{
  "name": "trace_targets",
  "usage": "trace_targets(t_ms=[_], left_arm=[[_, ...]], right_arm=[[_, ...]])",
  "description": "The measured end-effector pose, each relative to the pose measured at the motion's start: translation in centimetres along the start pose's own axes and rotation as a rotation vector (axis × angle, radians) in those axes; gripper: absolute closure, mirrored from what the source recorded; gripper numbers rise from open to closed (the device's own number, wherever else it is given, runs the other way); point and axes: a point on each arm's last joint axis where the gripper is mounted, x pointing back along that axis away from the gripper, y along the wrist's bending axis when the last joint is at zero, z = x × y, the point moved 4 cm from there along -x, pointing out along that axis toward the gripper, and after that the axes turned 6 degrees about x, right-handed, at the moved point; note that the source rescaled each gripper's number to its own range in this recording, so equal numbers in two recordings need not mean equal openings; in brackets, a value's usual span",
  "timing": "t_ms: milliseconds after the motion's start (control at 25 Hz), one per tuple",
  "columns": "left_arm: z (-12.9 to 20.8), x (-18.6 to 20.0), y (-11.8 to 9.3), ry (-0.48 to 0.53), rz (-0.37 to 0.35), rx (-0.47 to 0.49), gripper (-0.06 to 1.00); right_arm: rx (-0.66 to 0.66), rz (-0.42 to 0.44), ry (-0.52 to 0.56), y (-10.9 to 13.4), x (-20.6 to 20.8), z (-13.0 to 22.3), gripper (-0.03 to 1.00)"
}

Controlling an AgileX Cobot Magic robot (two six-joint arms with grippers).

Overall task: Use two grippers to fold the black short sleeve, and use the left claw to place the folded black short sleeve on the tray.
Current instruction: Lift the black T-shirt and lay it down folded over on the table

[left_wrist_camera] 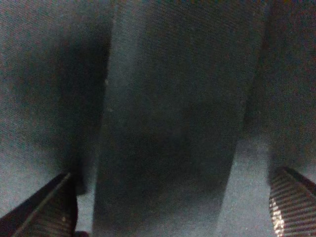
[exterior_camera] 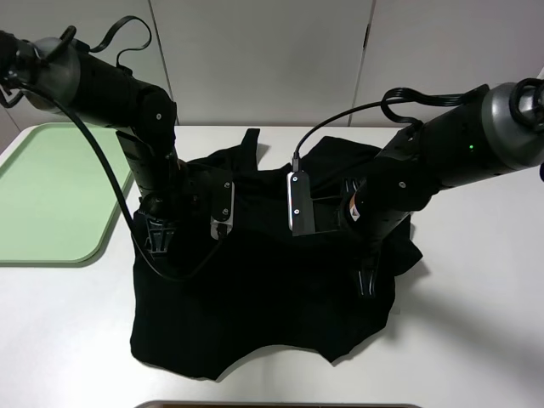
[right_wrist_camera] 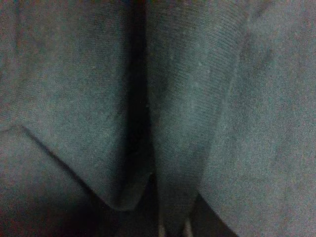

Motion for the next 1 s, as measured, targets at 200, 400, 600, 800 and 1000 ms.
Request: trace_targets(t_ms=[200,400,600,800,1000], left_arm=[[0.0,0.0,0.0,0.0,0.0,0.0,0.35],[0.0,0.0,0.0,0.0,0.0,0.0,0.81],[-0.01,0.0,0.02,-0.001,-0.002,-0.001,0.94],[0.0,0.0,0.19,0.0,-0.015,-0.01,0.94],[0.33,0.37,-0.06,0.022,0.002,-0.015,0.94]], right_arm=[[0.0,0.0,0.0,0.0,0.0,0.0,0.97],[0.0,0.0,0.0,0.0,0.0,0.0,0.97],[0.0,0.0,0.0,0.0,0.0,0.0,0.97],[0.0,0.0,0.0,0.0,0.0,0.0,0.97],[-0.001,0.013,-0.007,-0.21,0.47,-0.07,0.97]])
